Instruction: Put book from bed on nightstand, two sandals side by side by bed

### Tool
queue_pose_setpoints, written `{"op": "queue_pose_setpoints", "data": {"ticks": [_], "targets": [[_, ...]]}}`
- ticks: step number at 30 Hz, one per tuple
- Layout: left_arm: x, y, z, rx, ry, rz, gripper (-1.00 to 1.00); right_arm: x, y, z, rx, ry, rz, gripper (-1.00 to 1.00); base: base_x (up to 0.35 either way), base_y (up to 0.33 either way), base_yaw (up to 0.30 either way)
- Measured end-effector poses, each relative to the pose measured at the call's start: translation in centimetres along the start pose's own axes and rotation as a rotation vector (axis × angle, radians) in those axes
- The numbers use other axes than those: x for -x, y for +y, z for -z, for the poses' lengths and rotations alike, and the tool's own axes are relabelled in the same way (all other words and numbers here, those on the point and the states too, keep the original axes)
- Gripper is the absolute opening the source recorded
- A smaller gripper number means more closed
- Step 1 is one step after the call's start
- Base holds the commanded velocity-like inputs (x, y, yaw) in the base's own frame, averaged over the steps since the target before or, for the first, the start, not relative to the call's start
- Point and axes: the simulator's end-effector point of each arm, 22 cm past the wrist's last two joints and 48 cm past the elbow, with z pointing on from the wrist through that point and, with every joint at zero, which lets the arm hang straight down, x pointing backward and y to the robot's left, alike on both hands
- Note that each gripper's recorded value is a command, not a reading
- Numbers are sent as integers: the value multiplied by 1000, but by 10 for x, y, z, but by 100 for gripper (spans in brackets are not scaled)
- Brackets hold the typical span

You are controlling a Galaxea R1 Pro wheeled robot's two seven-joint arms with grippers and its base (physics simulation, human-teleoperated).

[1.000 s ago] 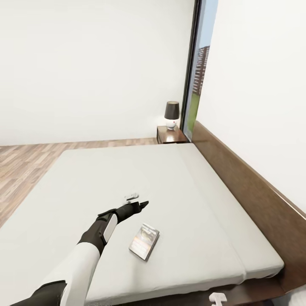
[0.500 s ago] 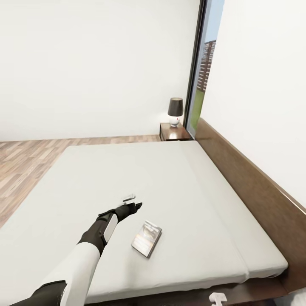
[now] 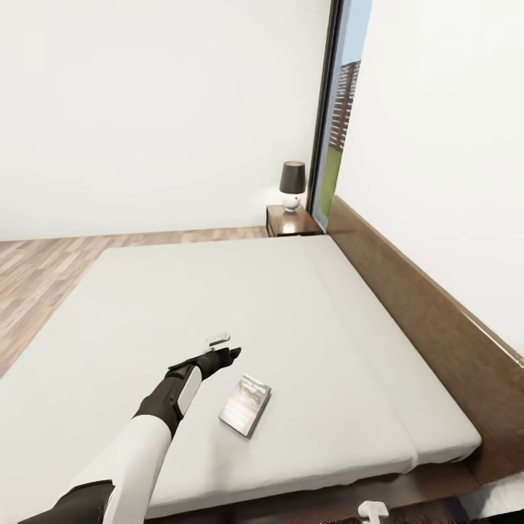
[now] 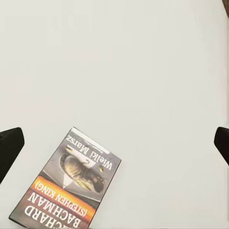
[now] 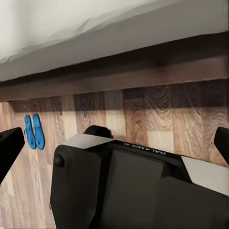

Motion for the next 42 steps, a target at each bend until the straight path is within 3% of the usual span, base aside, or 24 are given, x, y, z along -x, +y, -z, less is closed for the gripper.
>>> {"op": "queue_pose_setpoints", "data": {"ticks": [14, 42], "targets": [[-8, 5, -5, 5, 12, 9, 100, -7, -2, -2, -2, 14, -9, 100, 0, 0, -188], [-29, 23, -17, 42, 46, 31, 100, -24, -8, -7, -9, 49, -33, 100, 0, 0, -5]]}}
